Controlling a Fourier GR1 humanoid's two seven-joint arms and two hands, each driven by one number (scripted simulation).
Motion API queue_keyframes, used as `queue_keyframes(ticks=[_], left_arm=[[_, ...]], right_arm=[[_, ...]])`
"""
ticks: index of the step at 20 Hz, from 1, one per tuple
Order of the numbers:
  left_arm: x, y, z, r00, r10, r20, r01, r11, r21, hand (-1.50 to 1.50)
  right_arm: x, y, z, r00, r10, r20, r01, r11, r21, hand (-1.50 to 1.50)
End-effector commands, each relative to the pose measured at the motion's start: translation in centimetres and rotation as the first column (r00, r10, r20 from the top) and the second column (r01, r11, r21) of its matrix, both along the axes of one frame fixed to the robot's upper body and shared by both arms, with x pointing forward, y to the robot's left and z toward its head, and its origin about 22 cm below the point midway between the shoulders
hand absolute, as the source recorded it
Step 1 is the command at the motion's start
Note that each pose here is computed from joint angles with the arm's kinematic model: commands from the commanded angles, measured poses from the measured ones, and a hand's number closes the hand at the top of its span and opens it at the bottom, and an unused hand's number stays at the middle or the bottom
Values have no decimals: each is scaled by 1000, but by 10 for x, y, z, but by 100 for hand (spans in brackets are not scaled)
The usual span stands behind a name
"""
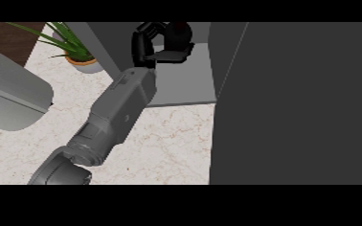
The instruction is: Pick up the wine, place it into the cabinet and close the cabinet
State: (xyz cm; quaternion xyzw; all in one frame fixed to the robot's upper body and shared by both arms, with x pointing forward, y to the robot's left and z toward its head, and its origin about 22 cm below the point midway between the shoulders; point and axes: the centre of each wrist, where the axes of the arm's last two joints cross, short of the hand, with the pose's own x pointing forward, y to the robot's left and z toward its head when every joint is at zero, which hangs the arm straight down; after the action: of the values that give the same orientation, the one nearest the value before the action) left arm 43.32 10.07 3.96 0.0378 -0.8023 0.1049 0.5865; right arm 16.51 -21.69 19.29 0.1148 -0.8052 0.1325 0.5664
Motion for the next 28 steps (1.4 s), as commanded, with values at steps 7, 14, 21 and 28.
queue_keyframes(ticks=[7,14,21,28], left_arm=[[-11,28,-33,994,82,-74,-74,992,103,-150],[-14,13,-35,991,103,-91,-87,982,165,-150],[-16,15,-39,989,121,-85,-107,982,154,-150],[-12,22,-34,992,121,-37,-115,983,145,-150]], right_arm=[[-5,0,14,999,24,36,-24,1000,10,-150],[0,-1,13,999,26,33,-27,999,24,-150],[-7,4,9,999,37,24,-37,999,26,-150],[-6,3,4,998,50,30,-51,998,24,-150]])
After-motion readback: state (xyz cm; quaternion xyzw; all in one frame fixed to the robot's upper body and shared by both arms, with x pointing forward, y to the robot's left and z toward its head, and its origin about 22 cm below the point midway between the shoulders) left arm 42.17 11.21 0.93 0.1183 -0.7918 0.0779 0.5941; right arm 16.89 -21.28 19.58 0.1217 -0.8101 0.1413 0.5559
